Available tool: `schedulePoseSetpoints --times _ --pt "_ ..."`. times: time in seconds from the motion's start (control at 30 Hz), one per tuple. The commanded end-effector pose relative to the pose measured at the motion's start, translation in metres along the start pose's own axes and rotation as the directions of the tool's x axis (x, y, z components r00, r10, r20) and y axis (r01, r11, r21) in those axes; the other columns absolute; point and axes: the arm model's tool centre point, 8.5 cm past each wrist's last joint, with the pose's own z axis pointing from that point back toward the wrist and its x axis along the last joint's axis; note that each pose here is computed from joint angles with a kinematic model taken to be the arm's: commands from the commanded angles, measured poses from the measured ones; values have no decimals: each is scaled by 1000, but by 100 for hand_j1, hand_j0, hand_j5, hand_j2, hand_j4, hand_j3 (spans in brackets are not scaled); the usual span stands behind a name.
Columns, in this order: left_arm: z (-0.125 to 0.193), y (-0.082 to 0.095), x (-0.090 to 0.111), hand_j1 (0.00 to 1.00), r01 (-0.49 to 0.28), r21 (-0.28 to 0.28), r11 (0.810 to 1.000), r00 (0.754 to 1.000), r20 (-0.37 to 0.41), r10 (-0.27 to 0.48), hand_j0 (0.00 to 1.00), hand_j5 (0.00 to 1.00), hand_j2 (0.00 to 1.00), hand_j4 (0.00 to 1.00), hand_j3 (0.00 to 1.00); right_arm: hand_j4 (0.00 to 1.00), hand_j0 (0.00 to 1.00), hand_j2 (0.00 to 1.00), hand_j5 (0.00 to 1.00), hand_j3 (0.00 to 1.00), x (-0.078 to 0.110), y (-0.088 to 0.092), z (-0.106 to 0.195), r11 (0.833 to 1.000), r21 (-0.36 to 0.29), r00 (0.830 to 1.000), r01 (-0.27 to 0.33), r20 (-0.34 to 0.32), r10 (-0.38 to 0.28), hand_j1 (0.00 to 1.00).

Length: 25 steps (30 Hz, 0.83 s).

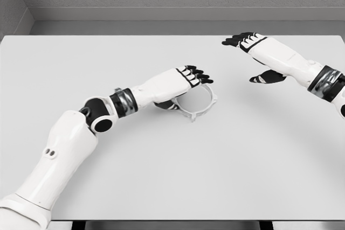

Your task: Assemble PVC drainage pipe clamps

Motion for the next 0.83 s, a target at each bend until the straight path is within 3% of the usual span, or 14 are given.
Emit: schedulePoseSetpoints --times 0.0,0.27,0.3,0.37,0.43,0.47,0.57,0.6,0.67,0.8 --pt "-2 1 1 100 -7 7 1000 1000 3 7 100 100 100 100 100 100 100 100 100 100 0 -1 1 1000 -4 1000 3 0 -3 100" --pt "7 6 -7 100 -3 16 1000 1000 -16 3 100 100 100 100 100 100 100 100 100 100 0 -5 4 1000 -7 1000 7 3 -7 100" --pt "20 9 -16 100 15 8 1000 999 -36 -14 100 100 100 100 100 100 100 100 100 100 0 -5 4 1000 -8 1000 7 2 -7 100" --pt "60 27 -40 100 37 57 998 992 -120 -30 100 100 100 100 100 100 100 100 100 100 1 -6 4 1000 -9 1000 6 5 -6 100" --pt "129 58 -74 100 54 134 989 972 -235 -21 100 100 100 100 100 100 100 100 100 100 -1 -7 7 1000 -4 1000 -1 -1 1 100" --pt "162 82 -93 100 41 228 973 956 -291 28 100 100 100 100 100 100 100 100 100 100 -1 -8 8 1000 -6 1000 5 0 -5 100" --pt "222 105 -114 100 78 315 946 915 -400 58 100 100 100 100 100 100 100 100 100 100 5 -13 8 1000 -18 1000 13 24 -13 100" --pt "234 102 -116 100 85 307 948 903 -425 57 100 100 100 100 100 100 100 100 100 100 7 -16 10 1000 -15 1000 4 26 -4 100" --pt "264 85 -120 100 90 195 977 878 -478 15 100 100 100 100 100 100 100 100 100 100 7 -15 11 1000 -14 1000 3 28 -3 100" --pt "285 70 -121 100 86 101 991 857 -515 -22 100 100 100 100 100 100 100 100 100 100 7 -14 11 1000 -12 1000 5 27 -5 100"
